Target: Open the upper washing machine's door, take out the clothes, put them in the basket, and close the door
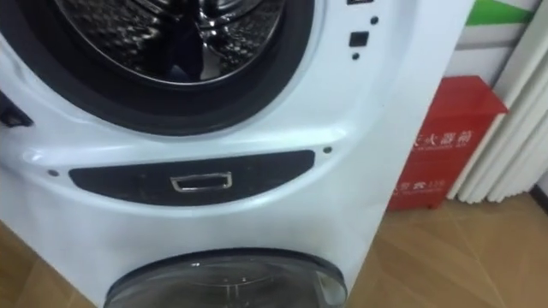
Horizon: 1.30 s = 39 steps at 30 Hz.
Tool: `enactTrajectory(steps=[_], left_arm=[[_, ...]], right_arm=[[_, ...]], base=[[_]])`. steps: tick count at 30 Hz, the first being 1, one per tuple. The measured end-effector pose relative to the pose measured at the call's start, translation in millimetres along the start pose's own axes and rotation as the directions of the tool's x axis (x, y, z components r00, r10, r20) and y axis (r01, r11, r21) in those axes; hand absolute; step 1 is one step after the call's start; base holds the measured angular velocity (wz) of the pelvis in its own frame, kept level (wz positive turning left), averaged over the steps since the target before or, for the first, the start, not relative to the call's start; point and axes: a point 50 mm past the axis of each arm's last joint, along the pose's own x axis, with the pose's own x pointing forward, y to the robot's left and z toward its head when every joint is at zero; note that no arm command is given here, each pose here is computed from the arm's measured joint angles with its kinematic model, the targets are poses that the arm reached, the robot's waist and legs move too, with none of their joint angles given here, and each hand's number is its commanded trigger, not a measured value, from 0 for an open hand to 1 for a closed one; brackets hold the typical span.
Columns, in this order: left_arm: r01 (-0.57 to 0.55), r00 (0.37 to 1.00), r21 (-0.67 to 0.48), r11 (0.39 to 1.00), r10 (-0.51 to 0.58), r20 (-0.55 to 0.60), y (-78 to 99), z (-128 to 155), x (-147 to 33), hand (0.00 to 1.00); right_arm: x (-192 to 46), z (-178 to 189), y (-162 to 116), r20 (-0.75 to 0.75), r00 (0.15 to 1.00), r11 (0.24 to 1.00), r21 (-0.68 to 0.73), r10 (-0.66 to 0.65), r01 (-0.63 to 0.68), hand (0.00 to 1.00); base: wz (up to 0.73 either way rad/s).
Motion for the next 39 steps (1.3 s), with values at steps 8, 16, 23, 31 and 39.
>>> enactTrajectory(steps=[8, 16, 23, 31, 39], left_arm=[[-0.007, 1.0, -0.006, 1.0, 0.007, -0.004, -0.3, -2, -0.5, 0.0], [-0.025, 1.0, -0.007, 1.0, 0.026, 0.009, 0.9, 1, -0.3, 0.0], [-0.044, 0.999, -0.018, 0.999, 0.045, 0.024, 8.5, 6, 1.1, 0.0], [0.044, 0.995, -0.007, 0.999, -0.043, 0.094, -6.9, 29, 2.3, 0.0], [0.09, 0.958, 0.085, 0.992, -0.109, 0.266, -24.5, 89, 1.6, 0.0]], right_arm=[[0, -3, 5, -0.009, 1.0, 0.999, -0.049, 0.015, -0.015, 0.0], [0, -6, 9, -0.013, 1.0, 0.999, -0.038, 0.025, -0.025, 0.0], [1, -1, 12, -0.001, 0.999, 0.995, -0.094, 0.042, -0.042, 0.0], [-1, 6, -1, 0.055, 0.998, 0.996, -0.084, -0.013, 0.018, 0.0], [1, 25, 2, 0.123, 0.992, 0.997, -0.073, -0.004, 0.014, 0.0]], base=[[0.03], [0.0], [-0.11], [-0.09], [0.29]])
